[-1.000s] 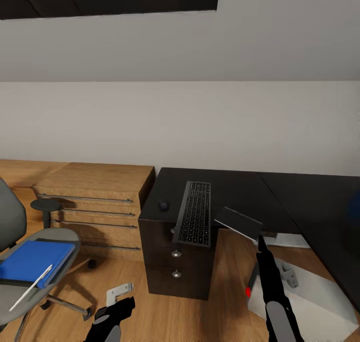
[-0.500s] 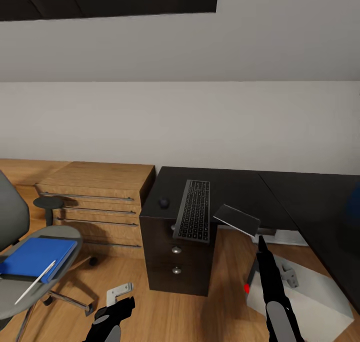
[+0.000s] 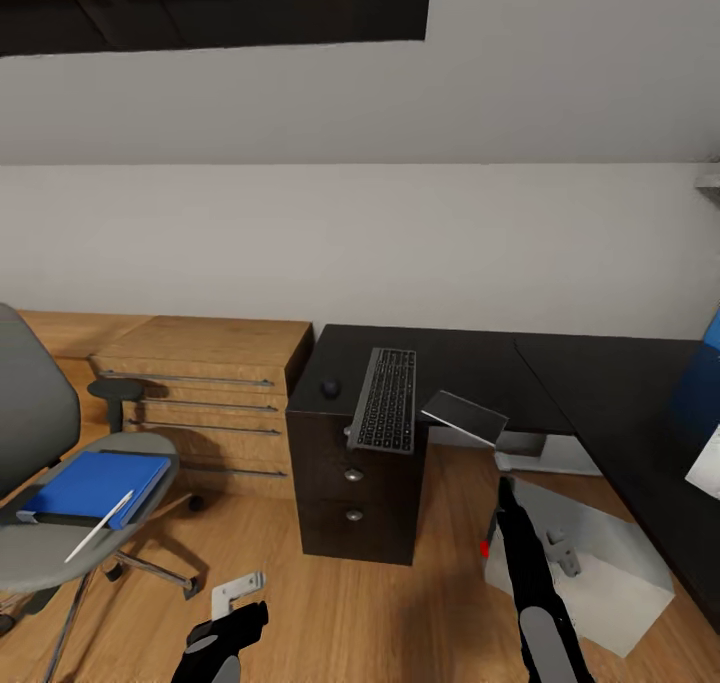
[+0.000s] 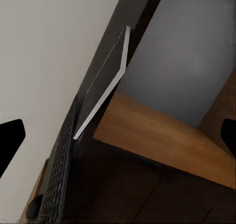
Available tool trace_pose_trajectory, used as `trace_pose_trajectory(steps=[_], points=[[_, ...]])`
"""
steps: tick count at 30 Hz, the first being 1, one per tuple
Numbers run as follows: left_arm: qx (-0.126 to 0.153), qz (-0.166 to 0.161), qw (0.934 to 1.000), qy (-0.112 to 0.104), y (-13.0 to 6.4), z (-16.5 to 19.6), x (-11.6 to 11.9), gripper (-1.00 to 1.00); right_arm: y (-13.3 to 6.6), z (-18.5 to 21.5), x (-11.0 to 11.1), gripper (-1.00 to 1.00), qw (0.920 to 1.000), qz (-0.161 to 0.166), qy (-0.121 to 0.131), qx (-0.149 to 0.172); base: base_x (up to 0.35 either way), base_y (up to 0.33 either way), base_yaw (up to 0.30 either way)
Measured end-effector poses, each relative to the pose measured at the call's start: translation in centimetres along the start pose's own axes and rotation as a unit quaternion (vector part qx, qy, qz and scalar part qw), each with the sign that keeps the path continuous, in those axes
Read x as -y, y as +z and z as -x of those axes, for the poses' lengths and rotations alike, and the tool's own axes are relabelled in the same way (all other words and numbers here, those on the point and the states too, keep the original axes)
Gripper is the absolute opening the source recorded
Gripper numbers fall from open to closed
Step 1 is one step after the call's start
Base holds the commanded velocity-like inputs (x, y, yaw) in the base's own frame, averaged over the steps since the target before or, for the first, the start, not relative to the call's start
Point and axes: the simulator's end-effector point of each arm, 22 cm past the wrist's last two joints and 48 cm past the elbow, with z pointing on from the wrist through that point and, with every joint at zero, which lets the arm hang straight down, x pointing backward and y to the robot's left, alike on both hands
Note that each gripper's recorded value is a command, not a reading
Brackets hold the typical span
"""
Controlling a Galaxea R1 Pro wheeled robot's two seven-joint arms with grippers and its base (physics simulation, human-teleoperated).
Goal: In the bedroom, organize the workspace by keeping the computer under the desk, ensuring the monitor is on the desk, placing the keyboard on the desk next to the monitor, placing the mouse on the desk next to the keyboard, moving the folder from the swivel chair onto the desk next to the mouse, stacking the notebook on top of the folder with the pen on top of the notebook, and positioning the swivel chair next to the desk.
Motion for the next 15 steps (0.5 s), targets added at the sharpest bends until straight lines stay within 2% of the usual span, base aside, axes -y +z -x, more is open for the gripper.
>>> trace_pose_trajectory(steps=[2,8,9,11,12,13,15], points=[[-0.003,0.002,1.0,0.001,0.1,-0.4,-0.2,1.0,-0.3,-2.3,0.9,1.0,0.9988,-0.012,-0.039,-0.028,-0.044,0.0,0.0],[-0.008,0.005,1.0,0.003,0.2,-0.8,-0.4,1.0,-0.8,-4.0,2.5,1.0,0.9937,-0.027,-0.094,-0.055,-0.019,0.0,0.0],[-0.012,0.007,0.9999,0.004,0.2,-1.1,-0.5,1.0,-1.2,-4.8,3.7,1.0,0.9899,-0.037,-0.118,-0.07,-0.007,0.0,0.0],[-0.019,0.011,0.9997,0.007,0.1,-1.5,-0.9,1.0,-1.7,-5.8,5.2,1.0,0.9839,-0.049,-0.146,-0.09,-0.004,0.0,0.0],[-0.032,0.02,0.9992,0.011,0.3,-2.6,-1.5,1.0,-3.0,-7.5,8.2,1.0,0.9709,-0.068,-0.192,-0.126,-0.002,0.0,0.0],[-0.04,0.025,0.9988,0.013,0.3,-3.3,-2.0,1.0,-4.1,-8.8,10.1,1.0,0.959,-0.079,-0.224,-0.154,-0.001,0.0,0.0],[-0.049,0.03,0.9982,0.016,0.2,-3.8,-2.4,1.0,-5.2,-9.9,11.6,1.0,0.9459,-0.086,-0.257,-0.179,-0.001,0.0,0.0]])
